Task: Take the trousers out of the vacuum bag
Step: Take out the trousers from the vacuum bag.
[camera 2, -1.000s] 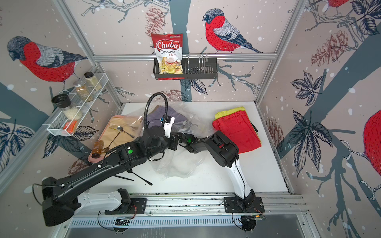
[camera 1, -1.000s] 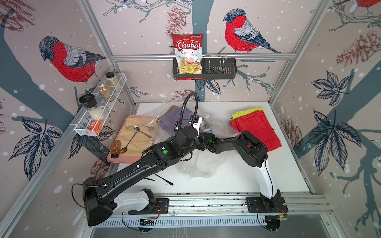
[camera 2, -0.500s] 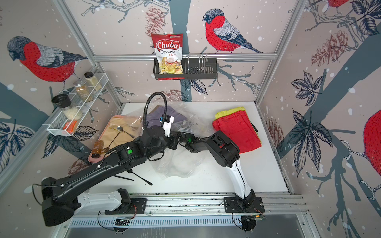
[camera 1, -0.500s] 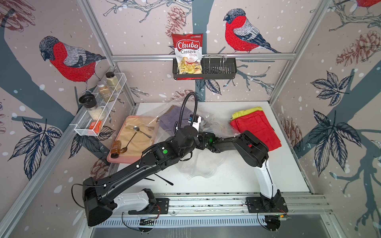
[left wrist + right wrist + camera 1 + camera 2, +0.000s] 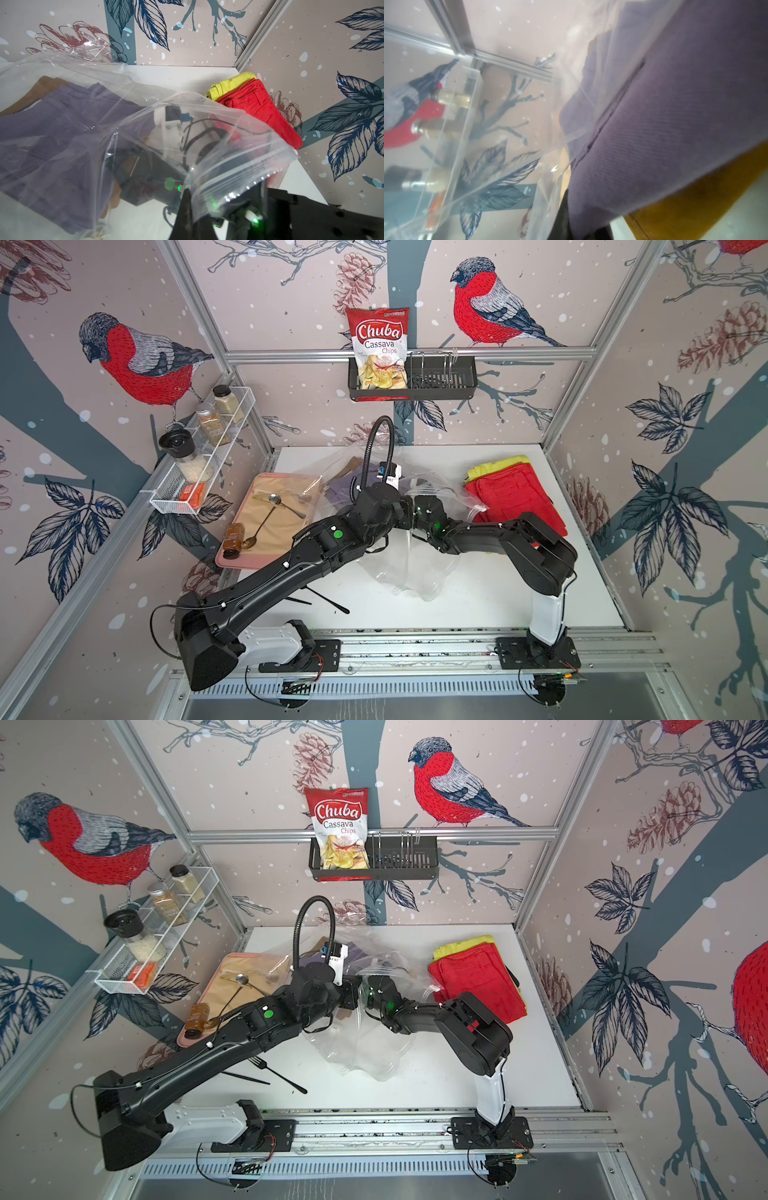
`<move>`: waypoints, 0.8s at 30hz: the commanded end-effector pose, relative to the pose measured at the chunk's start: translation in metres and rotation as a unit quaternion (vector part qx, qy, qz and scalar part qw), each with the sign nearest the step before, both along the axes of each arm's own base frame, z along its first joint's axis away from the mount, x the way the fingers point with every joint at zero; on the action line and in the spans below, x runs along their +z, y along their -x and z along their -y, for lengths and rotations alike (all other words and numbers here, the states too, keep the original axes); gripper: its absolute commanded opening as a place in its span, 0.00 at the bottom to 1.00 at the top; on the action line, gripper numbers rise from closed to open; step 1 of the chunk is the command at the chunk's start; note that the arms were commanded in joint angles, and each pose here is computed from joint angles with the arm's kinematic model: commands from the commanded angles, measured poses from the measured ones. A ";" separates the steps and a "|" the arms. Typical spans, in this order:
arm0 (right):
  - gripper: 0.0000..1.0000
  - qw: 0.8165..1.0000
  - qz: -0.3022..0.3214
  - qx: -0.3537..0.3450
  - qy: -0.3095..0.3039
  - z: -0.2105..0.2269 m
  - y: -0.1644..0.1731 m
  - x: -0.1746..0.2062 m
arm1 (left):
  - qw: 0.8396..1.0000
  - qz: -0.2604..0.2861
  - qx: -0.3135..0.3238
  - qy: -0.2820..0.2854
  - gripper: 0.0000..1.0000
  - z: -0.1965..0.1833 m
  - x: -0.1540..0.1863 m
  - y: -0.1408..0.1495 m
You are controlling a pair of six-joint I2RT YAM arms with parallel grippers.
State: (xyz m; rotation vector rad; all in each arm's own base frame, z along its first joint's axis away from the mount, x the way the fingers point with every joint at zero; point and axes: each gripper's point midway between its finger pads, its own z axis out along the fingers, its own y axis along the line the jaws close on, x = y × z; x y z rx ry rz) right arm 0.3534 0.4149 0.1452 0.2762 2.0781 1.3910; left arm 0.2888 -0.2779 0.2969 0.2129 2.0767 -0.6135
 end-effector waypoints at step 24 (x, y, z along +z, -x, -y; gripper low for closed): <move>0.00 0.987 0.104 -0.008 0.121 0.120 0.111 0.047 | 1.000 0.001 -0.008 0.022 0.00 0.004 -0.003 -0.017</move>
